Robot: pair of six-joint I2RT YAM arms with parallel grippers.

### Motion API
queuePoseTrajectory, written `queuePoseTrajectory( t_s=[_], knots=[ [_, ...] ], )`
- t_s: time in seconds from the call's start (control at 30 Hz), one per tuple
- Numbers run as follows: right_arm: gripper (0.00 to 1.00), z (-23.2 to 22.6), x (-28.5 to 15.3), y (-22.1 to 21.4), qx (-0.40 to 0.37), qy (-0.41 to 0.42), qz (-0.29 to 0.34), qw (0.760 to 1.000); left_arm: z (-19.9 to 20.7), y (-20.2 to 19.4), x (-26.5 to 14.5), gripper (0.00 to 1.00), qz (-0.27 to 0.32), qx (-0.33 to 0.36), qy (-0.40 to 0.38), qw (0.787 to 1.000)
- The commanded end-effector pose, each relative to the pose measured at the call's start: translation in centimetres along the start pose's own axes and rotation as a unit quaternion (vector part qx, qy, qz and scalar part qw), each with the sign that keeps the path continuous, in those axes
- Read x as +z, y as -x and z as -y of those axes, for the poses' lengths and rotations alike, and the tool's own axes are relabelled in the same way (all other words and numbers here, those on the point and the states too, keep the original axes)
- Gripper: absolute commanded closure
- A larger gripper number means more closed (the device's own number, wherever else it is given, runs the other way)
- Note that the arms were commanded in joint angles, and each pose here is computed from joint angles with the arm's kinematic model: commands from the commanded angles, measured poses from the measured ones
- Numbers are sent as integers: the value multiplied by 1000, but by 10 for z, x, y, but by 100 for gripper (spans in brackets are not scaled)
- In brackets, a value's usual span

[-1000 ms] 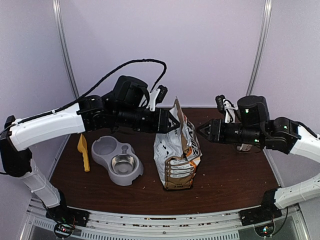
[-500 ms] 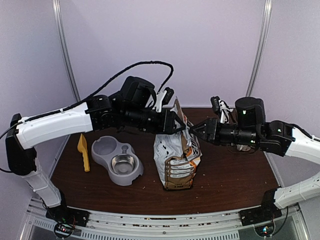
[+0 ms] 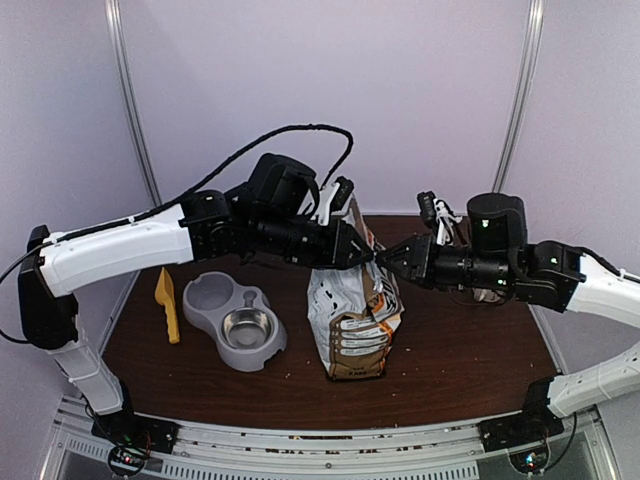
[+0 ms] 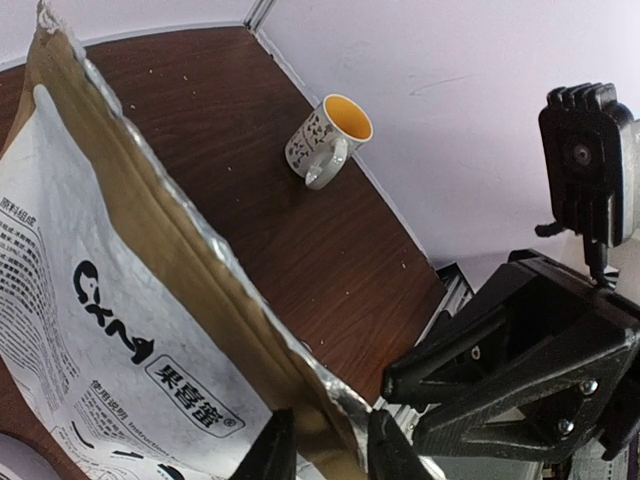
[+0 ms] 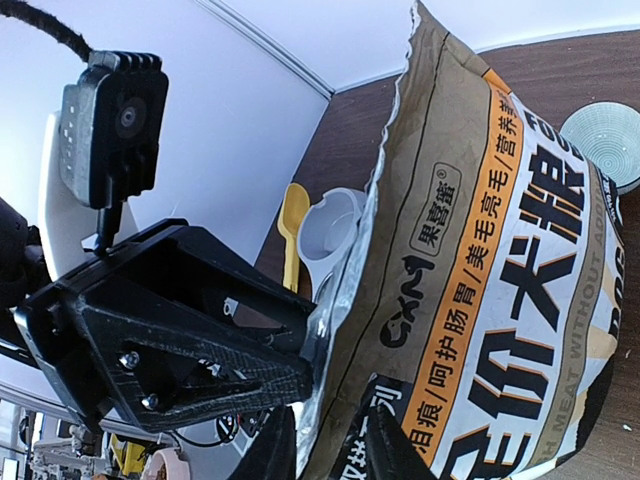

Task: Serve the pet food
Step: Open the seal of the pet food bag.

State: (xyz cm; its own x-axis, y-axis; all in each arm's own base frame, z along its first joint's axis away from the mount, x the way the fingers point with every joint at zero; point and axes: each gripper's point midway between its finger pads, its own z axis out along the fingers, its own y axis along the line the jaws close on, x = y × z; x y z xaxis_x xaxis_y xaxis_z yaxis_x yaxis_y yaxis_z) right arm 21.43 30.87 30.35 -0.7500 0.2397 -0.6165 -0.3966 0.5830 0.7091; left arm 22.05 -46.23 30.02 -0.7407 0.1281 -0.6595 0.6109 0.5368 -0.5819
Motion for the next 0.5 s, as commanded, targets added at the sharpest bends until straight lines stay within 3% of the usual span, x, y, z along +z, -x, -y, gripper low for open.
queuePoseTrajectory(
  t_s=[0.0,0.47],
  knots=[
    [75,-10,2,4,1,18,-1,1000,8,4,2,77,7,2,-16,1000],
    [75,-10,8,2,-12,9,-14,1000,6,-1,5,95,0,-4,-17,1000]
  ],
)
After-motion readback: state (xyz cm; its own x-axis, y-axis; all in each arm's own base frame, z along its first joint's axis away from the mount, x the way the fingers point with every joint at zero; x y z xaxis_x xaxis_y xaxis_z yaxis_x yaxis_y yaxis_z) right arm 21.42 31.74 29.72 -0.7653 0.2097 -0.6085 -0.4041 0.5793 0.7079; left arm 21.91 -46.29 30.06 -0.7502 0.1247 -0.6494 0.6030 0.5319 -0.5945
